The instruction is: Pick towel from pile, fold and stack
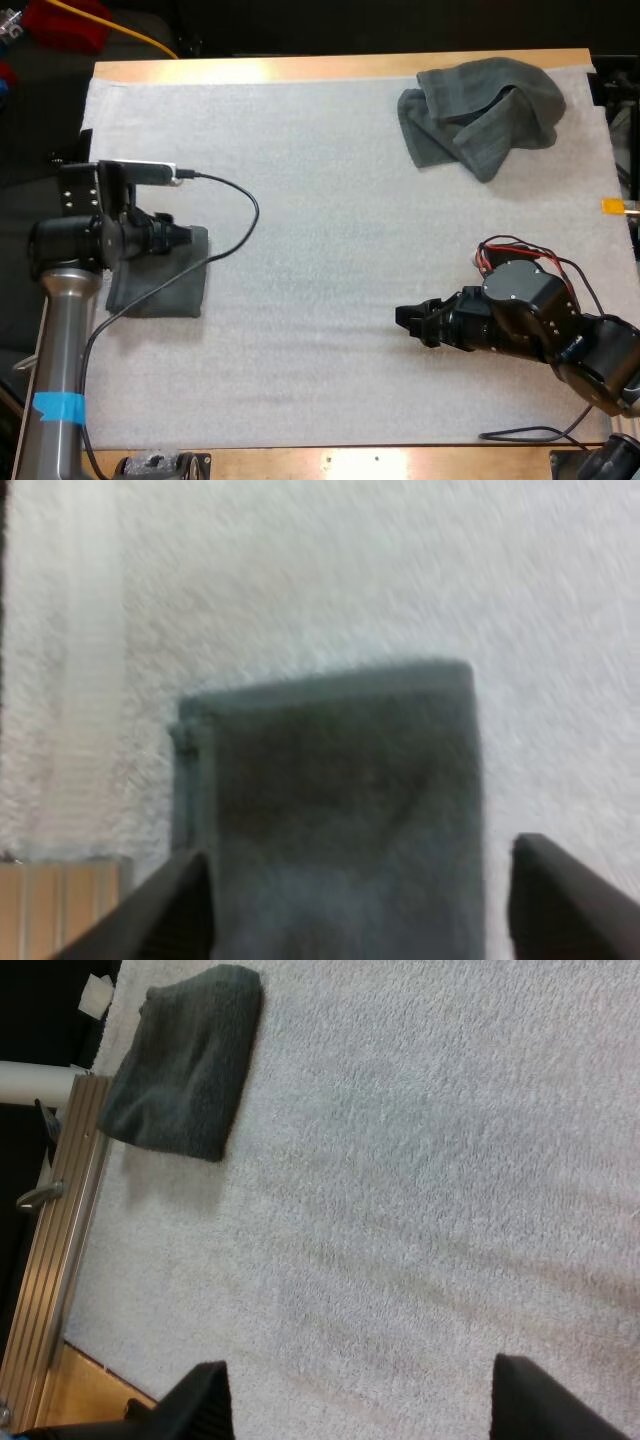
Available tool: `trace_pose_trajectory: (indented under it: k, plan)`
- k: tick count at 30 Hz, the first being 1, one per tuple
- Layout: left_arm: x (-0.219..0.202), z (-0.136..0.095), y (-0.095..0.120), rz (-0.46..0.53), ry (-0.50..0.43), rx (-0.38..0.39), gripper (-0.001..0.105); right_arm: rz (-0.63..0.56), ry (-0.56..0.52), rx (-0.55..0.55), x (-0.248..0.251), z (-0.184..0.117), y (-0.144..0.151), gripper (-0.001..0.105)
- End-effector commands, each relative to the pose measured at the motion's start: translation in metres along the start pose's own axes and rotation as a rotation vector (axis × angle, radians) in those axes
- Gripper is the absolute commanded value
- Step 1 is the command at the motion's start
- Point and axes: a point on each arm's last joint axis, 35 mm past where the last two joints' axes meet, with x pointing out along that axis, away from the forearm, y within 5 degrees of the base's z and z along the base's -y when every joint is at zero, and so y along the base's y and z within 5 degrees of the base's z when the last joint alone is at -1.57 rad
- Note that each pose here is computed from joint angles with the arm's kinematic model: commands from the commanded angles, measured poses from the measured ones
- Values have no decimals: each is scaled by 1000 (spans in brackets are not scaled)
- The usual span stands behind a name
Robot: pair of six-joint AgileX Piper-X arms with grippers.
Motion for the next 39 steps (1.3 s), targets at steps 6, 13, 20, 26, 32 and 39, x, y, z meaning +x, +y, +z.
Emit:
trace_pose_trajectory:
  k: [6,13,20,26,32,39]
  plan:
    - [-5,-8,-4,-11,64,29,69,8,-7,-15,-2,0,1,54]
    - [-8,-15,-7,-112,121,20,69,0,-10,-95,-2,1,1,54]
    - [-22,-18,-7,-144,77,13,69,-108,-61,-91,-5,6,-12,54]
    - [-36,-21,-7,-179,38,2,69,-177,-100,-46,-15,17,-43,54]
    - [-51,-26,-7,-235,-1,-10,69,-289,-75,6,-30,17,-78,54]
    - [-62,-32,-6,-237,-17,-10,69,-461,-10,87,-50,6,-113,54]
